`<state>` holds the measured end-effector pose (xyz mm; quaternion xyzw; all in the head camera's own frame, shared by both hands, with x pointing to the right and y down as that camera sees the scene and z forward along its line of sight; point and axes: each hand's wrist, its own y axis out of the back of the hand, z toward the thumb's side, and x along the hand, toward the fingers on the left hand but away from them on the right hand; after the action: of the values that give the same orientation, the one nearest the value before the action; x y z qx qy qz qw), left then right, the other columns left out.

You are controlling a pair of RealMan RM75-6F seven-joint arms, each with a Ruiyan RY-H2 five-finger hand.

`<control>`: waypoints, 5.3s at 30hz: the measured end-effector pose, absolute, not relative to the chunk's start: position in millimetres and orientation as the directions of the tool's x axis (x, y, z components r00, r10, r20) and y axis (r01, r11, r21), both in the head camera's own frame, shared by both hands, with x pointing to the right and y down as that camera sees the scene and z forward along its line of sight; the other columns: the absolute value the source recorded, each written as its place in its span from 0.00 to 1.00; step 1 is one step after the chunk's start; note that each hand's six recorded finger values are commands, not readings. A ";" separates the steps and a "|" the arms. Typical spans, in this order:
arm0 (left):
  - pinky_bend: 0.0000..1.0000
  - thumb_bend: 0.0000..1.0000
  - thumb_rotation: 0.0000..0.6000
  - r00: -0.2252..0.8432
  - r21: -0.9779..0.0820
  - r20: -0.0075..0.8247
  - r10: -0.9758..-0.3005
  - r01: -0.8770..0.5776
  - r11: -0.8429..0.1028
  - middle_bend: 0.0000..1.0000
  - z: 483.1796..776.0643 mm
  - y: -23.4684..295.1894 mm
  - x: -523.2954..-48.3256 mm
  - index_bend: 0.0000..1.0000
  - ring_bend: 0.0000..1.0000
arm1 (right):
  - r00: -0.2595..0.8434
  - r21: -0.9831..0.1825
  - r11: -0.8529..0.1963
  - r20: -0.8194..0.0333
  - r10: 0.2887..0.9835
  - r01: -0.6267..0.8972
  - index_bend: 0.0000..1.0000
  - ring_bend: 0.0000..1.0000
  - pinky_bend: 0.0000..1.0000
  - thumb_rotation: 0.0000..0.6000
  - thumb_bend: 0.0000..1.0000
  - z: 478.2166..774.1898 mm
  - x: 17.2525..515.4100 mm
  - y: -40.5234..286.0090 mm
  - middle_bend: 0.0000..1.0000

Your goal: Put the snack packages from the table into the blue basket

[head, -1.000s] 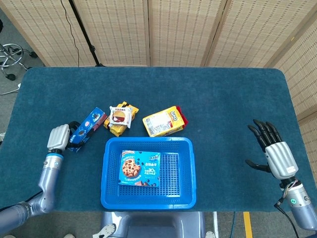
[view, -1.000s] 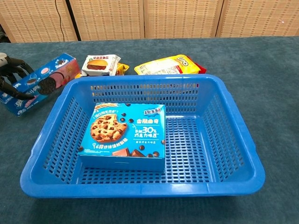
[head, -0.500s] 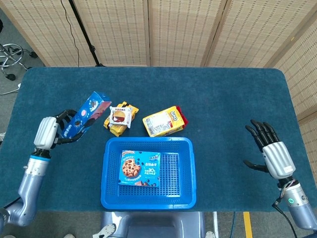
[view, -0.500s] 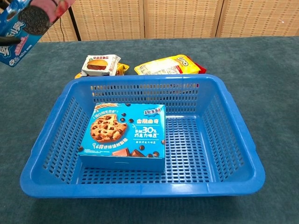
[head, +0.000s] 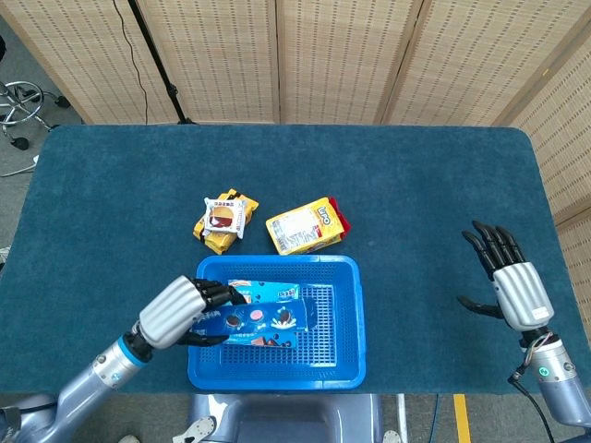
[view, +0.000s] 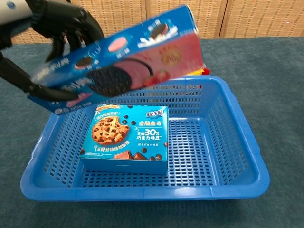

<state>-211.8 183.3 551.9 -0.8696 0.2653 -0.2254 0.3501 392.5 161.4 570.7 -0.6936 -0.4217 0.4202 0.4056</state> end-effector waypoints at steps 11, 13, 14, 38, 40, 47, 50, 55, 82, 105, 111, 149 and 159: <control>0.64 0.21 1.00 0.801 -0.712 0.301 -0.517 -0.172 -0.681 0.44 587.2 226.5 -168.1 0.43 0.44 | 0.287 -0.916 -0.319 -0.246 0.926 0.243 0.00 0.00 0.03 1.00 0.00 571.8 392.7 161.1 0.00; 0.40 0.15 1.00 0.797 -0.700 0.335 -0.502 -0.145 -0.699 0.19 594.2 230.9 -167.4 0.20 0.19 | 0.286 -0.916 -0.320 -0.247 0.926 0.243 0.00 0.00 0.03 1.00 0.00 572.1 393.0 160.8 0.00; 0.28 0.12 1.00 0.798 -0.691 0.354 -0.488 -0.128 -0.711 0.11 597.2 233.2 -167.3 0.12 0.11 | 0.286 -0.916 -0.320 -0.248 0.926 0.243 0.00 0.00 0.03 1.00 0.00 572.2 393.1 160.7 0.00; 0.00 0.00 1.00 0.597 -0.608 0.415 -0.686 -0.378 -0.698 0.00 580.7 128.1 -244.5 0.00 0.00 | 0.291 -0.913 -0.331 -0.257 0.921 0.240 0.00 0.00 0.03 1.00 0.00 574.8 390.5 161.7 0.00; 0.00 0.00 1.00 0.545 -0.609 0.436 -0.716 -0.406 -0.681 0.00 588.2 110.9 -259.6 0.00 0.00 | 0.290 -0.913 -0.330 -0.257 0.922 0.241 0.00 0.00 0.03 1.00 0.00 574.8 390.6 161.2 0.00; 0.00 0.00 1.00 0.452 -0.673 0.472 -0.757 -0.370 -0.640 0.00 616.6 65.9 -293.9 0.00 0.00 | 0.291 -0.912 -0.334 -0.261 0.920 0.238 0.00 0.00 0.03 1.00 0.00 576.3 389.7 160.8 0.00; 0.00 0.00 1.00 0.442 -0.696 0.474 -0.762 -0.343 -0.632 0.00 629.8 54.6 -295.2 0.00 0.00 | 0.293 -0.912 -0.336 -0.263 0.919 0.235 0.00 0.00 0.03 1.00 0.00 577.1 389.1 161.0 0.00; 0.00 0.00 1.00 0.449 -0.707 0.497 -0.742 -0.286 -0.647 0.00 650.1 41.9 -282.3 0.00 0.00 | 0.291 -0.911 -0.340 -0.269 0.918 0.231 0.00 0.00 0.03 1.00 0.00 578.9 388.6 160.7 0.00; 0.26 0.09 1.00 0.331 -0.674 0.675 -0.660 -0.087 -0.733 0.08 741.3 3.2 -225.9 0.12 0.18 | 0.247 -0.910 -0.358 -0.305 0.920 0.209 0.00 0.00 0.03 1.00 0.00 593.7 399.0 149.0 0.00; 0.42 0.20 1.00 0.408 -0.751 0.467 -0.785 -0.286 -0.596 0.45 674.4 -12.3 -225.7 0.53 0.47 | 0.248 -0.907 -0.373 -0.323 0.913 0.194 0.00 0.00 0.03 1.00 0.00 598.7 397.9 149.5 0.00; 0.42 0.20 1.00 0.575 -0.656 0.359 -0.735 -0.404 -0.637 0.45 620.2 21.3 -199.8 0.53 0.46 | 0.246 -0.907 -0.374 -0.324 0.913 0.194 0.00 0.00 0.03 1.00 0.00 598.6 397.5 149.3 0.00; 0.00 0.00 1.00 0.385 -0.551 0.554 -0.738 -0.496 -0.671 0.00 667.9 42.6 -257.9 0.00 0.00 | 0.255 -0.897 -0.403 -0.352 0.901 0.184 0.00 0.00 0.03 1.00 0.00 603.3 391.9 152.0 0.00; 0.00 0.00 1.00 0.300 -0.508 0.636 -0.711 -0.530 -0.679 0.00 718.9 39.4 -248.6 0.00 0.00 | 0.244 -0.894 -0.405 -0.356 0.902 0.191 0.00 0.00 0.03 1.00 0.00 604.0 395.8 150.8 0.00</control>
<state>-248.6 39.4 718.9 -0.7999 0.3878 -0.4468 0.1010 395.8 150.8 604.0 -0.6928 -0.3943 0.4717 0.3769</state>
